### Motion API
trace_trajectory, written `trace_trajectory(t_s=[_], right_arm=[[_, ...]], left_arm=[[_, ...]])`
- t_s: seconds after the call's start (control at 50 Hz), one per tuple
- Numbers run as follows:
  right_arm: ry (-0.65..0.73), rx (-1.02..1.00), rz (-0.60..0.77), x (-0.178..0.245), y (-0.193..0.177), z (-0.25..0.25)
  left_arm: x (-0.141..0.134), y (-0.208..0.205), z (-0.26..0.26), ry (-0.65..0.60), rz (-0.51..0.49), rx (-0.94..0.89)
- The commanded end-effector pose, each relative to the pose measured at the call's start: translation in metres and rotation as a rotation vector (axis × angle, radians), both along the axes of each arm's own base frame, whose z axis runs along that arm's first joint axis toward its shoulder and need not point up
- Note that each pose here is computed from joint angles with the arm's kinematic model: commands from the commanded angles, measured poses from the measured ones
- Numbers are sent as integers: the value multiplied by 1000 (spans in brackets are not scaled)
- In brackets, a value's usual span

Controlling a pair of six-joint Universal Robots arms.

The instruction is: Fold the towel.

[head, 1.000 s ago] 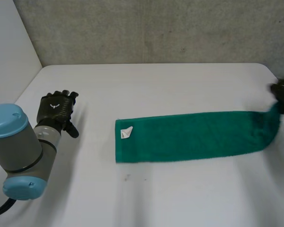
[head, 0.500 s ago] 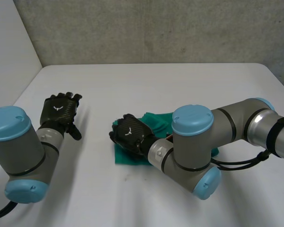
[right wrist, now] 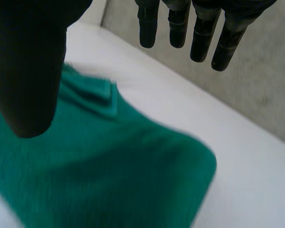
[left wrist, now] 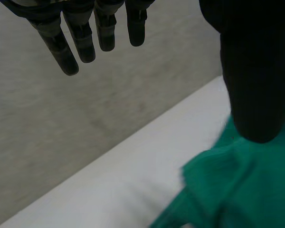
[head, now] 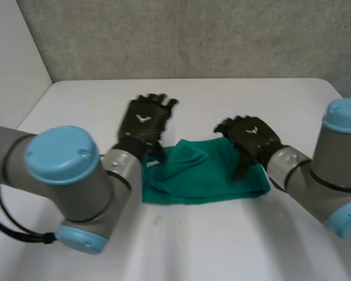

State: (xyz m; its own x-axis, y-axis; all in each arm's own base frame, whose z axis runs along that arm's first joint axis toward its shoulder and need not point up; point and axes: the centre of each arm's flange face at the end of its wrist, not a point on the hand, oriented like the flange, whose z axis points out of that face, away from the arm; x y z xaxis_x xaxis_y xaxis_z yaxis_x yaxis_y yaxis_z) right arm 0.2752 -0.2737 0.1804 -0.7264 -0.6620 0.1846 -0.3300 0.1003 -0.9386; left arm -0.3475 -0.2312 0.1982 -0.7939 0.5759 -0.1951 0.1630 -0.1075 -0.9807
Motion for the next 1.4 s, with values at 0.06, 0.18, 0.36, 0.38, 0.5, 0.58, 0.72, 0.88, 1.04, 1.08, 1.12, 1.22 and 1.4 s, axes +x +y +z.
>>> trace_trajectory(t_s=[0.06,0.18,0.36,0.38,0.5,0.58,0.72,0.88,1.04,1.08,1.12,1.22,1.4], right_arm=[[80,39,-52,-24,2,-29],[79,1,-59,-24,-3,-34],[150,-19,-105,-29,-11,-50],[153,-19,-105,-29,-11,-51],[162,-14,-107,-30,-10,-53],[165,-8,-105,-30,-9,-54],[167,-3,-103,-30,-8,-57],[174,-6,-111,-30,-12,-60],[398,-214,-156,-31,-27,-39],[447,-271,-144,-28,-29,-33],[480,-366,-69,-3,-20,-21],[438,-547,134,70,24,4],[361,-542,527,125,91,-39]], left_arm=[[-34,-11,-42,-84,-64,110],[-39,-26,-63,-120,-43,149],[-7,-75,-72,-138,155,138],[-4,-78,-73,-145,171,135],[30,-99,-80,-227,335,136],[43,-87,-73,-246,368,156],[40,-46,-55,-243,310,167],[46,-24,-31,-166,300,175],[58,-15,-17,-128,316,178],[60,-14,-16,-128,319,180],[64,-14,-13,-126,328,178],[71,-15,-5,-111,350,166],[76,-16,8,-81,364,141]])
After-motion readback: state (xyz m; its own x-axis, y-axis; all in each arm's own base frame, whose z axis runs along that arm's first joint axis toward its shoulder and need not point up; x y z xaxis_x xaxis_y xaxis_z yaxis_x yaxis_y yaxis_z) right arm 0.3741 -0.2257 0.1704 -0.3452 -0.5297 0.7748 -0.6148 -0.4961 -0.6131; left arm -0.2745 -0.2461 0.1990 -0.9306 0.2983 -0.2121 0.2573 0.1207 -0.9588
